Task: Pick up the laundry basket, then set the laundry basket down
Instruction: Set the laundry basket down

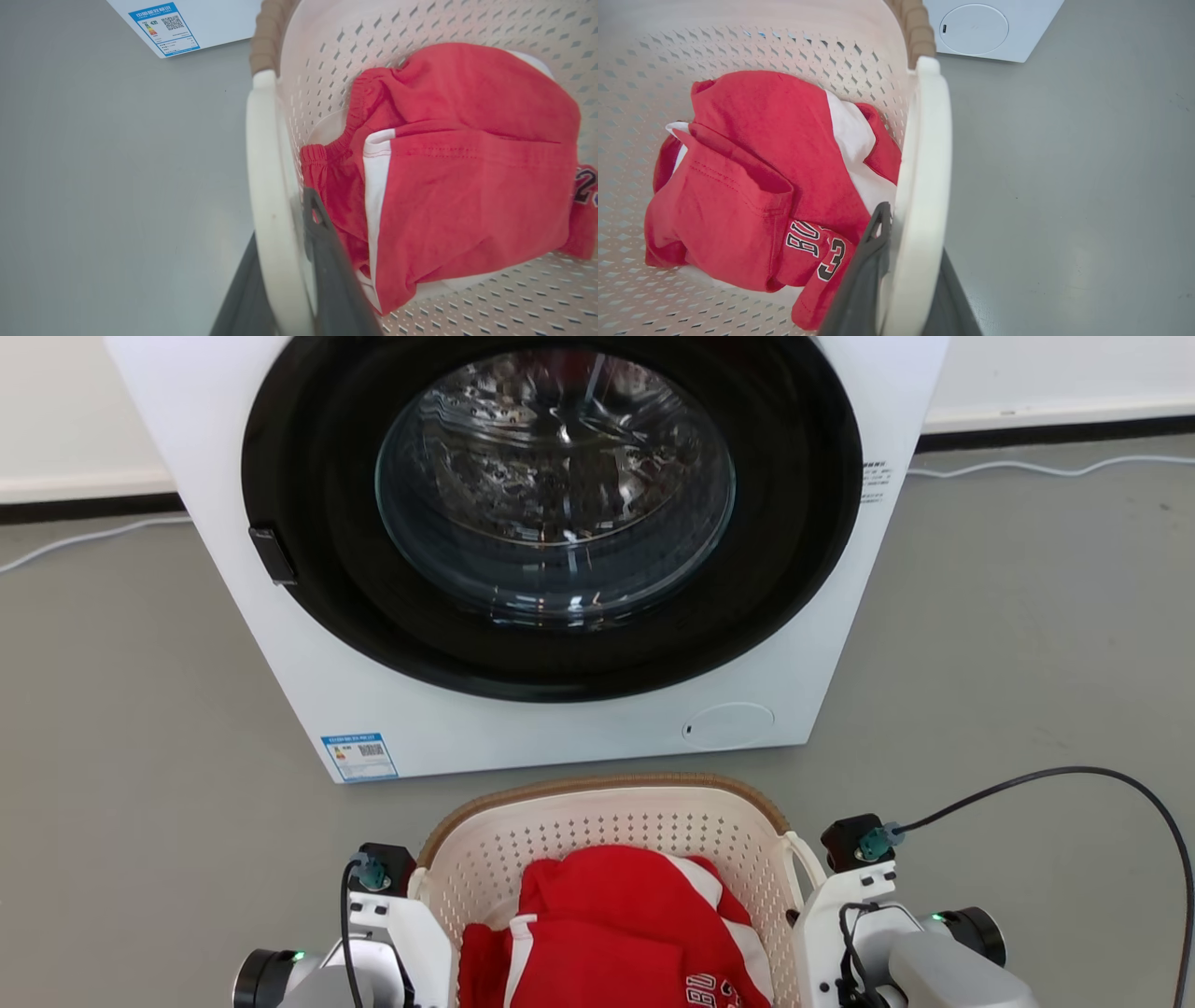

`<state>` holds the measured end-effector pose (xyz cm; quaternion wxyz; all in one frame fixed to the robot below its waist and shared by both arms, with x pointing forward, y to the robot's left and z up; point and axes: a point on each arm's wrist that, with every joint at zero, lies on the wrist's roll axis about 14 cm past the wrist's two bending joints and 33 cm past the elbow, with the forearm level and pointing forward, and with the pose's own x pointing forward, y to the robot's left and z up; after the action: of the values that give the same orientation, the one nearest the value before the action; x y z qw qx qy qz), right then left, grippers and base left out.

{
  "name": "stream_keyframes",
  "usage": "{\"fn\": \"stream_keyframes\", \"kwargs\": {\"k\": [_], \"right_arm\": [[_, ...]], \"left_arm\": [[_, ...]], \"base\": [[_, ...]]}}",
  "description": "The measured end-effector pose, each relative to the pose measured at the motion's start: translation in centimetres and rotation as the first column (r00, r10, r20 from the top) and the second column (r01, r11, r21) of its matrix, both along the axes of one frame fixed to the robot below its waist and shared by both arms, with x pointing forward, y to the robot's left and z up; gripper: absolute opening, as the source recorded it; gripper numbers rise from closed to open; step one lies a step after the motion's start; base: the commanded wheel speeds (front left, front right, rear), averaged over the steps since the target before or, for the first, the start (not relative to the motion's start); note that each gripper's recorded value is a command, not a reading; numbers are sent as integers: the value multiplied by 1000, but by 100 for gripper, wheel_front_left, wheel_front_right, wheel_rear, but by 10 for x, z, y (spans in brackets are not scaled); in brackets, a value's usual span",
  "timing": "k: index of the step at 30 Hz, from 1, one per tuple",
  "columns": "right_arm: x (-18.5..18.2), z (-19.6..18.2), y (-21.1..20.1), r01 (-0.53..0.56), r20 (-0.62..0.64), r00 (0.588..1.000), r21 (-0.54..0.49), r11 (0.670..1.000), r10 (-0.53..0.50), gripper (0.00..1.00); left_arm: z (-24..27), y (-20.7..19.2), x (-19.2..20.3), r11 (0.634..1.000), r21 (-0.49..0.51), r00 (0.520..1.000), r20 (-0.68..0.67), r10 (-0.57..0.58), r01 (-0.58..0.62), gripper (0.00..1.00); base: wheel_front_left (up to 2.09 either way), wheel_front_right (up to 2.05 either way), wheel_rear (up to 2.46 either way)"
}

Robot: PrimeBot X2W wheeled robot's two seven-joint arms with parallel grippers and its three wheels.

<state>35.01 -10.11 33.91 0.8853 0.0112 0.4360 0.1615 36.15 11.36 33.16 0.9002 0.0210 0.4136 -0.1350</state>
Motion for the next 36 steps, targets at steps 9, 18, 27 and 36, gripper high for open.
{"fn": "stream_keyframes", "kwargs": {"k": [9, 18, 27, 36], "right_arm": [[13, -15, -1, 22, 16, 1000, 15, 1000, -22, 0], [52, -36, 2, 22, 46, 999, 32, 999, -24, 0], [102, -69, 0, 61, 89, 994, 59, 996, -66, 0], [132, -122, 3, 50, 62, 997, 54, 997, -53, 0]], "left_arm": [[-12, 1, 16, 1000, -2, 1000, 3, 8, -8, 0], [-34, 5, 57, 1000, 2, 1000, 24, 21, -21, 0], [-65, 5, 107, 999, -12, 997, 59, 44, -43, 0], [-118, 14, 131, 996, -7, 995, 44, 90, -90, 0]], "base": [[0, 0, 0], [0, 0, 0], [0, 0, 0], [0, 0, 0]]}}
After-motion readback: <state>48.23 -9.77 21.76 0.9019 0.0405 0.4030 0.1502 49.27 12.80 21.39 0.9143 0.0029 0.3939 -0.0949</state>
